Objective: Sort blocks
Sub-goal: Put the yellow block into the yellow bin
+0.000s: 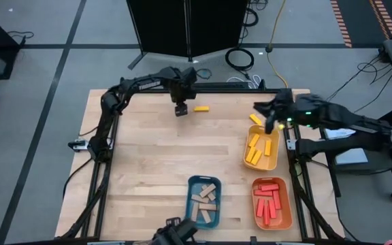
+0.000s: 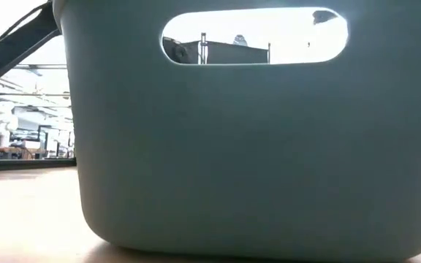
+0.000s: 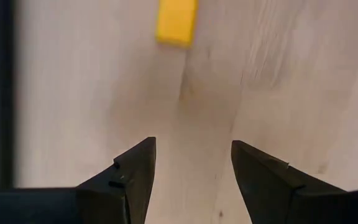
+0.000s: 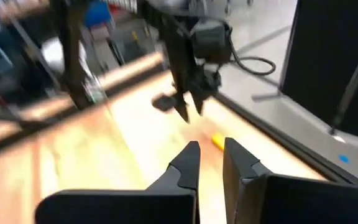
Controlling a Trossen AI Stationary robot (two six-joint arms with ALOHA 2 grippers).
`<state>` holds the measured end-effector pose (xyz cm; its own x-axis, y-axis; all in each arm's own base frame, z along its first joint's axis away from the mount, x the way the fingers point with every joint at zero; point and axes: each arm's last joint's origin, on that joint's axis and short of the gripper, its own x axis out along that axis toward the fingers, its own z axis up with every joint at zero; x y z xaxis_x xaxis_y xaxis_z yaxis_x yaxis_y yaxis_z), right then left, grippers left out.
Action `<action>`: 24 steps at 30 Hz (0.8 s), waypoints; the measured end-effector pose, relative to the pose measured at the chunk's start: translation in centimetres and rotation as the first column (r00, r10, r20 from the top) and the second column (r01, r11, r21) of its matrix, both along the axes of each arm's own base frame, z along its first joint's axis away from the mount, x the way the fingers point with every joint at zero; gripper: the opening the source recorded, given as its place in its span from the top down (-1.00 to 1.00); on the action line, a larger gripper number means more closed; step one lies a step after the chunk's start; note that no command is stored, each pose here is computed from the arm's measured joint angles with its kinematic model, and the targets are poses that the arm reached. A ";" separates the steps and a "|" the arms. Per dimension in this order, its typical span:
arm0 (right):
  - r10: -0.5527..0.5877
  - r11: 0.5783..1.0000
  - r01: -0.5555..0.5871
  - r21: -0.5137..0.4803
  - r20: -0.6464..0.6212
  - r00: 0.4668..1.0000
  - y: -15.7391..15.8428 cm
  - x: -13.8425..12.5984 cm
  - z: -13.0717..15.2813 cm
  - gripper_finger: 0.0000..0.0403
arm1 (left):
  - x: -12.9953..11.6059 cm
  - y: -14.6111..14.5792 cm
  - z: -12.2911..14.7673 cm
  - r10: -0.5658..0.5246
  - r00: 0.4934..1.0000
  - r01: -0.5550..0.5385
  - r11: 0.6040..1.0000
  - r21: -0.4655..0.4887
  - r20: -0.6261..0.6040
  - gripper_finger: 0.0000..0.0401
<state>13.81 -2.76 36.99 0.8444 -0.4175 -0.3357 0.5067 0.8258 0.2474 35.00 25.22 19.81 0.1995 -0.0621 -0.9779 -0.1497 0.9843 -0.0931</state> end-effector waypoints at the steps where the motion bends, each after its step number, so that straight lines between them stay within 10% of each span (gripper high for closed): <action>1: 0.005 1.000 -0.006 -0.008 -0.041 0.999 -0.1 0.7 -0.4 1.00 | -0.4 0.0 -0.6 -0.003 1.000 0.003 1.000 -0.007 -0.010 -0.02; 6: 0.156 0.987 -0.158 0.011 -0.239 0.959 -1.7 4.8 -3.0 1.00 | -1.8 -0.4 0.1 0.042 0.998 -0.043 0.999 0.022 0.042 -0.02; 14: 0.508 0.851 -0.524 -0.034 -0.198 0.838 -9.3 12.2 -8.0 1.00 | -5.9 -3.6 5.8 0.248 0.940 -0.269 0.961 0.063 0.236 -0.02; 24: 0.392 0.906 -0.424 0.005 -0.387 0.835 -15.8 16.1 -17.0 0.95 | -9.9 -9.4 6.1 0.336 0.763 -0.420 0.907 0.030 0.552 -0.02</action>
